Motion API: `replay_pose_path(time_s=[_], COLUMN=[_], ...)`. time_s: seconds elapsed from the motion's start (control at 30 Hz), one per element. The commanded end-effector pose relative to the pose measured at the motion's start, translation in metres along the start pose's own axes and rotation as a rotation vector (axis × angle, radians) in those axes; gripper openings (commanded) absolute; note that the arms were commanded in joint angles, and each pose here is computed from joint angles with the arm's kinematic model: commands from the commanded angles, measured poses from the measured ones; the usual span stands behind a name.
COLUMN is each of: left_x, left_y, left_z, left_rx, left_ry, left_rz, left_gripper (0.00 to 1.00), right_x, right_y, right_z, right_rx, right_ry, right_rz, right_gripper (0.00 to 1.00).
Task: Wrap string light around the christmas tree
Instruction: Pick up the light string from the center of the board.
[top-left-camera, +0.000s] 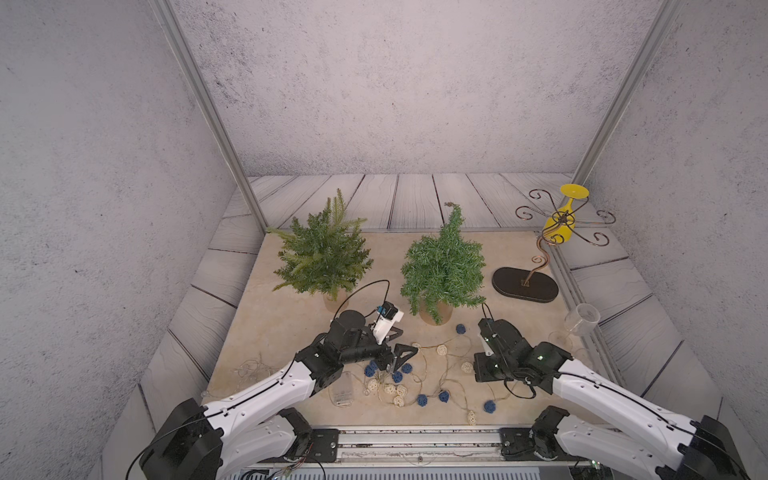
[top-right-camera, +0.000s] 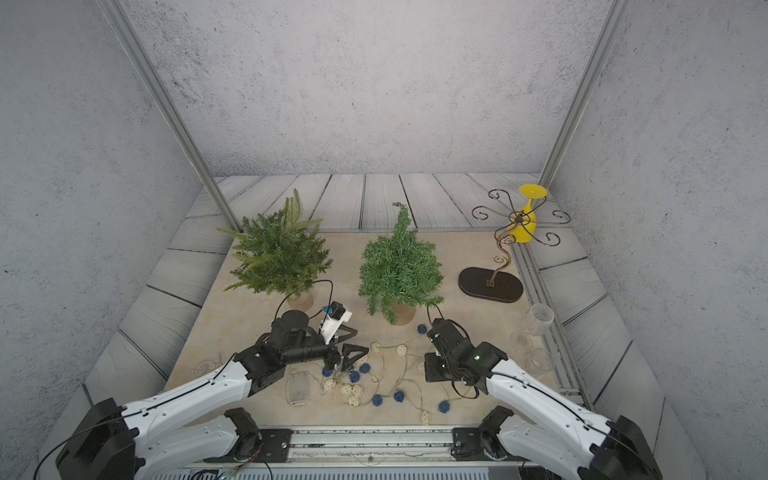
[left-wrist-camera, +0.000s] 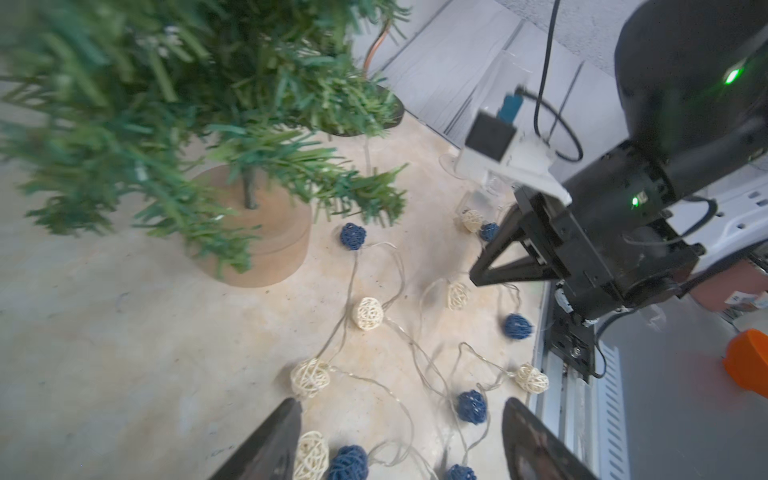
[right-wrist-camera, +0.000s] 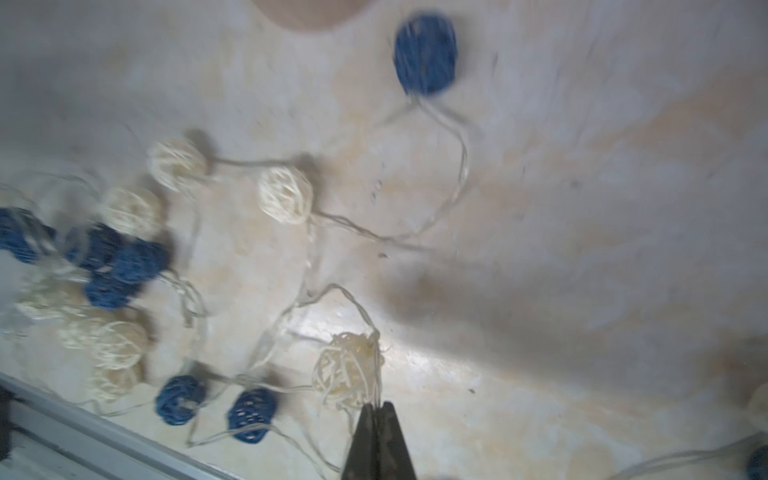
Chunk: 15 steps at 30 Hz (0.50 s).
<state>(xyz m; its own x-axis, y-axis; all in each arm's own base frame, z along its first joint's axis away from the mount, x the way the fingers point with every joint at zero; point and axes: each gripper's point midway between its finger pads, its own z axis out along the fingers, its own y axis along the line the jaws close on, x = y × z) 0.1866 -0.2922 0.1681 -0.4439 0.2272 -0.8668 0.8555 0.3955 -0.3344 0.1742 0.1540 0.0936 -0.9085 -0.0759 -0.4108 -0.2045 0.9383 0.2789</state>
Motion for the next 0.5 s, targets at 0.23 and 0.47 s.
replay_pose_path(time_s=[0.23,0.47], left_x=[-0.013,0.001], left_y=[-0.020,-0.011], left_z=[0.056,0.089], left_rx=[0.078,0.064], left_ry=[-0.008,-0.020], left_rz=[0.200,0.245], left_gripper=[0.87,0.88], right_x=[-0.033,-0.034], right_y=[0.027,0.052], right_z=[-0.044,-0.066], right_rx=[-0.108,-0.277], right_ry=[-0.159,-0.230], right_rz=[-0.161,-0.208], right_gripper=[0.00,0.00])
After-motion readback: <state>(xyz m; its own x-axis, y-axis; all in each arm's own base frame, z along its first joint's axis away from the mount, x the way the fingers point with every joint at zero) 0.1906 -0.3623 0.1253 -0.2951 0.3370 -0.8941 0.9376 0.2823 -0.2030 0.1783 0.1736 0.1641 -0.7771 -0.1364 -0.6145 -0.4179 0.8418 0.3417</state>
